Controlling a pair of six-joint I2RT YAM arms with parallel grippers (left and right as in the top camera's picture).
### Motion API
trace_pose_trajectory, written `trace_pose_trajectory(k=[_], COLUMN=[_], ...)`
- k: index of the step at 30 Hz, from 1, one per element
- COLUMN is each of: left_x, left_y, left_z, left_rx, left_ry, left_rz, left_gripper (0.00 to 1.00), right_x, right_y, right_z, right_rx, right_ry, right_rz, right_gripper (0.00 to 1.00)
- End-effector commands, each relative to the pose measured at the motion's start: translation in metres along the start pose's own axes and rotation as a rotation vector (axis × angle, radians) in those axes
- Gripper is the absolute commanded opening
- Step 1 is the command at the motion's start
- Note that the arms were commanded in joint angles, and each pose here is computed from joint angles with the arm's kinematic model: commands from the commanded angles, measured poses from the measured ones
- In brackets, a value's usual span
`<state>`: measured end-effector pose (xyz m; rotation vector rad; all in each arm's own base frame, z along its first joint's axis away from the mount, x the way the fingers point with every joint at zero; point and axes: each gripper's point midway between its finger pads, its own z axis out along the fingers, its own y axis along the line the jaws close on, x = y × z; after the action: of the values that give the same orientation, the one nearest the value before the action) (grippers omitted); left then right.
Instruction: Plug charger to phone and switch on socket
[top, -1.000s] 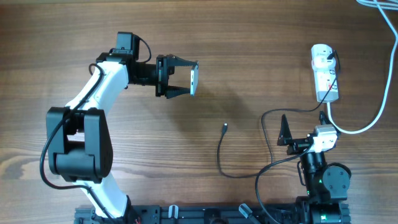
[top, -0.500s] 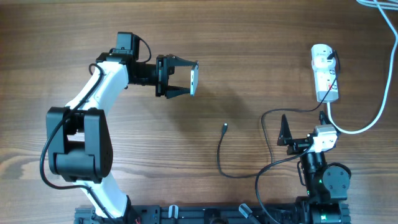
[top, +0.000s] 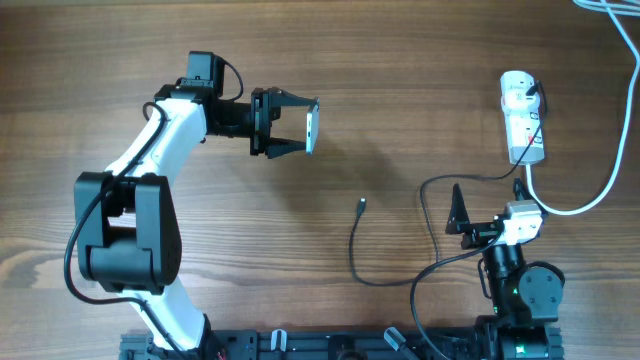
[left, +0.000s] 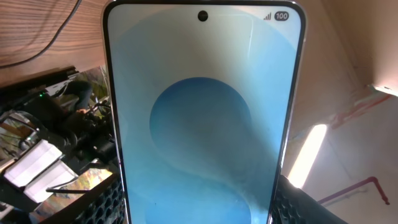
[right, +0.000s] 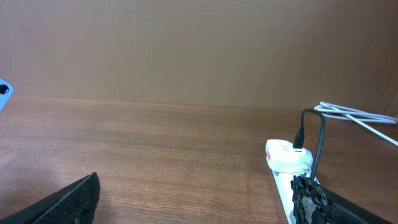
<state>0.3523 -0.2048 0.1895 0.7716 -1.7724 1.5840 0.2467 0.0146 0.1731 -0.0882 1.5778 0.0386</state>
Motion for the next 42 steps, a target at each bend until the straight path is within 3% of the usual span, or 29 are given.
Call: trace_pose_trajectory(k=[1,3,5,7,10,15,19,23,28,33,35,38,40,42], left_x=[0.021,0.020,0.021,0.021,0.021,0.021,0.021,0.021,0.021,0.021,0.021,0.021,0.021,0.021], left_y=[-0.010,-0.010,-0.010,-0.010,-0.010,-0.010,-0.010,-0.010,-0.010,-0.010,-0.010,-0.010,-0.010,-0.010], left_z=[-0.001,-0.001,-0.001,-0.001,-0.001,-0.001,-0.001,-0.001,-0.001,-0.001,-0.001,-0.001,-0.001,-0.001], left_rx=[0.025,0.025,0.025,0.025,0.025,0.025,0.025,0.025,0.025,0.025,0.025,0.025,0.025,0.025], left_ry=[0.052,0.052,0.052,0.052,0.052,0.052,0.052,0.052,0.053,0.053,0.053,0.053,0.053,0.053], left_rz=[0.065,0.065,0.065,0.065,0.065,0.065,0.065,0.065,0.065,0.065,0.065,0.065,0.065,0.065], left_gripper=[0.57,0.58,0.58,0.58,0.58,0.58,0.58,0.58,0.58,0.58,0.58,0.58,0.58,0.58], right_x=[-0.005,-0.014,-0.015,-0.012,-0.014,-0.050,-0.074,-0.091,-0.100,-0.093,-0.090,-0.084,-0.081,-0.084], right_y=[-0.002,0.010,0.061,0.091,0.088,0.103,0.100,0.100,0.098,0.096,0.097,0.107,0.113,0.119], right_z=[-0.001,-0.001,-0.012,-0.027,-0.025,-0.041,-0.044,-0.039,-0.016,0.005,0.011,0.015,0.019,0.017], right_rx=[0.012,-0.062,-0.372,-0.556,-0.524,-0.696,-0.689,-0.660,-0.602,-0.597,-0.592,-0.575,-0.615,-0.708], right_ry=[-0.024,-0.057,0.005,0.137,0.203,0.079,0.018,0.061,0.271,0.602,0.686,0.838,0.858,0.824], right_rz=[-0.013,0.057,0.374,0.668,0.945,0.796,0.705,0.632,0.482,0.338,0.392,0.675,0.699,0.614], right_gripper=[1.00,1.00,1.00,1.00,1.00,1.00,1.00,1.00,1.00,1.00,1.00,1.00,1.00,1.00])
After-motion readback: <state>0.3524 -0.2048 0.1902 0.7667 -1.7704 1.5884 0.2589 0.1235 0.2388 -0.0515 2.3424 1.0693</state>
